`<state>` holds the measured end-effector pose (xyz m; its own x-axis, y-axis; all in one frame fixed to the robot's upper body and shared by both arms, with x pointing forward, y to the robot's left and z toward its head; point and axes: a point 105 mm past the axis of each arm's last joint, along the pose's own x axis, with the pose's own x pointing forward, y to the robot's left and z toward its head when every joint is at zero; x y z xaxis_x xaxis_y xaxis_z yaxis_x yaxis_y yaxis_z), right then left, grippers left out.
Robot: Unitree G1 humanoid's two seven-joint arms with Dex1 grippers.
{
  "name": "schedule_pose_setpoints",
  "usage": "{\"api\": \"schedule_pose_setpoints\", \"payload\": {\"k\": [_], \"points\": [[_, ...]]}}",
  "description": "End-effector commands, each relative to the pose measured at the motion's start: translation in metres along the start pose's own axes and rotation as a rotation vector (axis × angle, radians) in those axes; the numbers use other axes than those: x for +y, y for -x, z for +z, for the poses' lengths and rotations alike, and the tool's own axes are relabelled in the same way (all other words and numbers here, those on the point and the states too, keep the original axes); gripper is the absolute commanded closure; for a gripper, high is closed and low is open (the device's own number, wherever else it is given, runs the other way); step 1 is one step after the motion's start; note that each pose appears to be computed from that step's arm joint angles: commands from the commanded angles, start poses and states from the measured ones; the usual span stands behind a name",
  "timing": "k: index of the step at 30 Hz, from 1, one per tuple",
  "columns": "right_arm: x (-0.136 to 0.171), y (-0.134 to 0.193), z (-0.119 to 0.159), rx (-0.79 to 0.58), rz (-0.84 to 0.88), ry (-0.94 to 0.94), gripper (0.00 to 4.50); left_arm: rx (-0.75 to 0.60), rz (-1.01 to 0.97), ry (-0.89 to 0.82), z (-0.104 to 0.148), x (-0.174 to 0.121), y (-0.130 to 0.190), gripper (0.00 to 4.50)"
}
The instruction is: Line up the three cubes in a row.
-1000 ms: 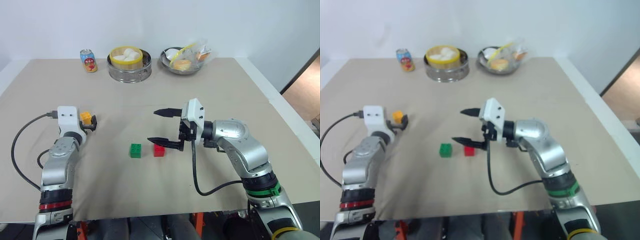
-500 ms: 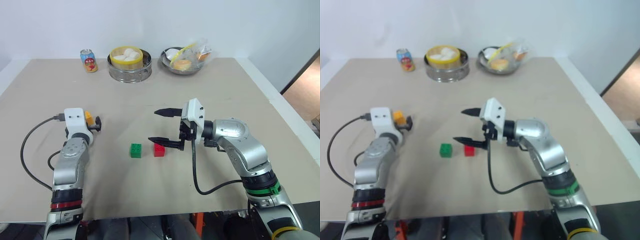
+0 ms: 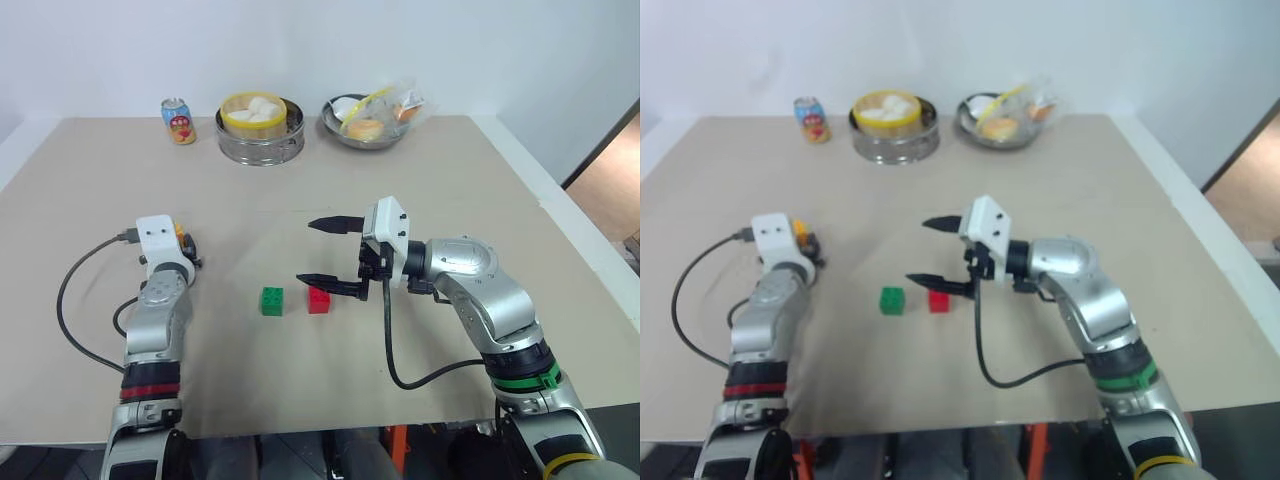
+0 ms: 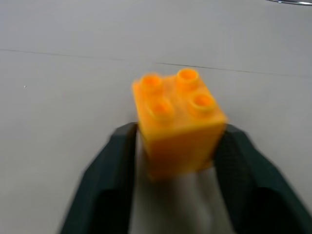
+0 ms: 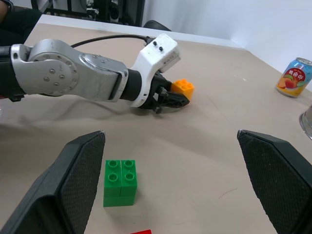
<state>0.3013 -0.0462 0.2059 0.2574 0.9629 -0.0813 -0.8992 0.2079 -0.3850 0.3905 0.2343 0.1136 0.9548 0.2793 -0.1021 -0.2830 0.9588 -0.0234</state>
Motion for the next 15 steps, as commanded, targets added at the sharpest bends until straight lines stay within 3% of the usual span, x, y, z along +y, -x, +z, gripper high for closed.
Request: {"api": "schedule_pose_setpoints", "payload": {"k": [1, 8, 11, 15], "points": [[0.000, 0.001, 0.013, -0.024, 0.008, 0.039, 0.00, -0.080, 0.005, -0.031, 0.021, 0.005, -0.004, 3.18], [0.006, 0.001, 0.008, -0.006, 0.037, 0.022, 0.00, -0.104, -0.083, -0.078, 0.024, 0.013, -0.004, 3.18], [0.010, 0.004, 0.006, 0.011, 0.064, 0.004, 0.00, -0.127, -0.225, -0.071, 0.028, 0.007, 0.004, 3.18], [0.023, 0.011, -0.004, 0.064, 0.131, -0.040, 0.00, -0.145, -0.609, -0.186, 0.025, -0.013, 0.037, 3.18]]}}
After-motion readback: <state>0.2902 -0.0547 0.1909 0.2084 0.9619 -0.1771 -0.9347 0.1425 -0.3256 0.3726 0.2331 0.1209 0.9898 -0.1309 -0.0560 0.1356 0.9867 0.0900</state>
